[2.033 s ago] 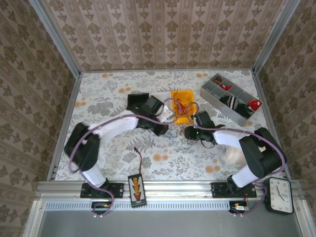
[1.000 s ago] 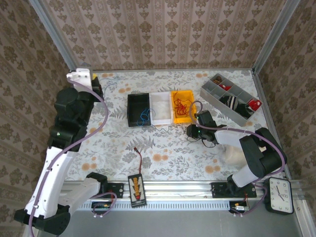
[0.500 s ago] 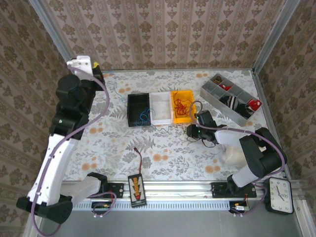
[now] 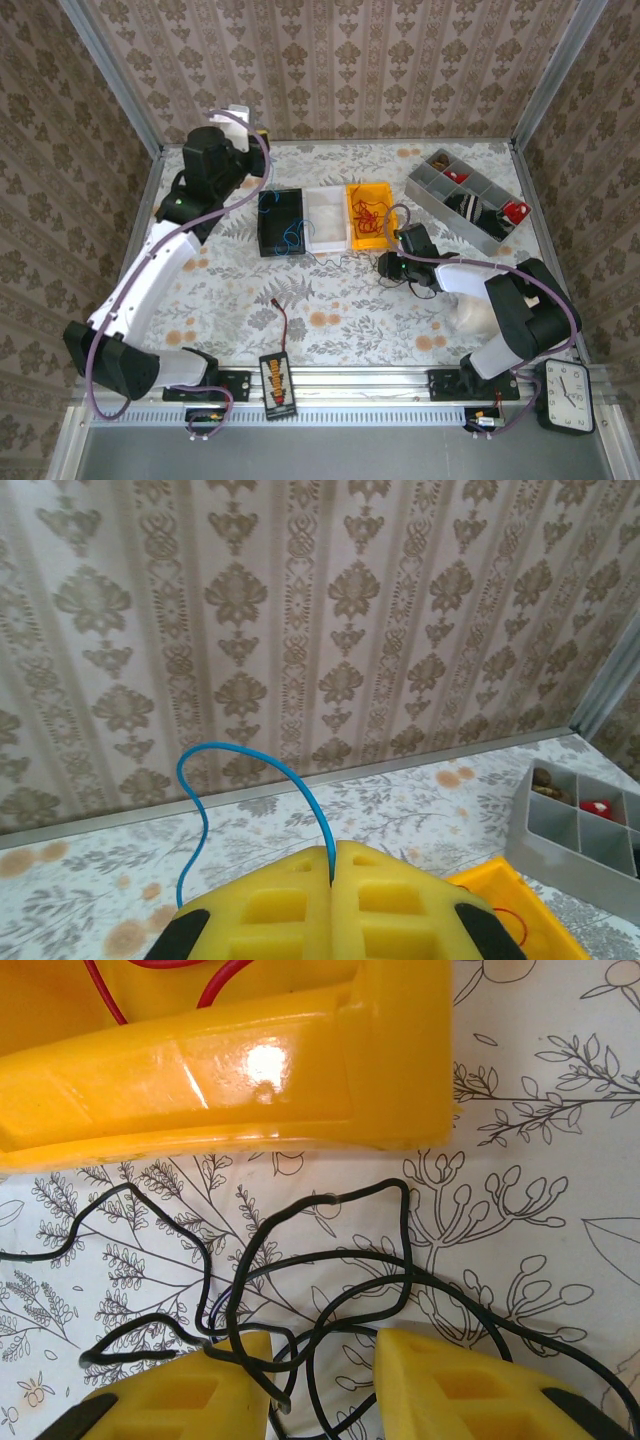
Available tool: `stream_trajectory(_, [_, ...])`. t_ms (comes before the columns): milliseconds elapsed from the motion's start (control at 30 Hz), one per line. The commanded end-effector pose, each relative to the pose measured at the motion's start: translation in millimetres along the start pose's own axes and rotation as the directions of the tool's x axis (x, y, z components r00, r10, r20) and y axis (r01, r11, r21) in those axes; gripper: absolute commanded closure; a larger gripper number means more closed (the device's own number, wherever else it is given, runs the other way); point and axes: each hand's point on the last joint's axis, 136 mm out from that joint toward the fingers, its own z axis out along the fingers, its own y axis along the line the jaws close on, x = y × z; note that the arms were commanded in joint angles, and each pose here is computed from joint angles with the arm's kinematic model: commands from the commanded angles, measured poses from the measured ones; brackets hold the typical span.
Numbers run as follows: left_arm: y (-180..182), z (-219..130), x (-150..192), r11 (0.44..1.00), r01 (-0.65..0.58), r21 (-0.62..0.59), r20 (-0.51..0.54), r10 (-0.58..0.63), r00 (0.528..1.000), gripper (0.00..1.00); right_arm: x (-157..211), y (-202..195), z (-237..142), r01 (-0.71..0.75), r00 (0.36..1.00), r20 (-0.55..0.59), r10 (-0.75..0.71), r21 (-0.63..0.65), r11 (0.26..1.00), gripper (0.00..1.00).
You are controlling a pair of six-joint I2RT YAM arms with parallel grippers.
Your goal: Untangle the cables
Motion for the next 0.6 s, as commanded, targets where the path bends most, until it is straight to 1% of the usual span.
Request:
stream_trajectory(0, [-18.9,4.9,-32.8,0.998,0.019,0.055,0.115,-0.026,0.993,1.00,29.8,-32.6,4.0,-0.020,0.995,-0.096,0.032,0.120,0.993,0.65])
stream_trajectory(200, [-33.8,20.8,-31.6,0.996,0.000,0.088,0.128,-0.011,0.992,1.00,30.6,-32.5,2.8,-0.016,0.994,-0.107,0.029,0.122,0.992,0.65])
stream_trajectory(333, [-38.2,27.3,-30.1,0.995,0.015,0.102,0.135,-0.029,0.990,1.00,30.5,-33.2,0.1,-0.019,0.995,-0.095,0.030,0.122,0.992,0.65])
stream_trajectory(567, [-53.8,38.6,-4.9,0.992,0.025,0.126,0.074,-0.034,0.997,1.00,30.6,-33.5,-2.5,-0.018,0.996,-0.083,0.028,0.119,0.993,0.65])
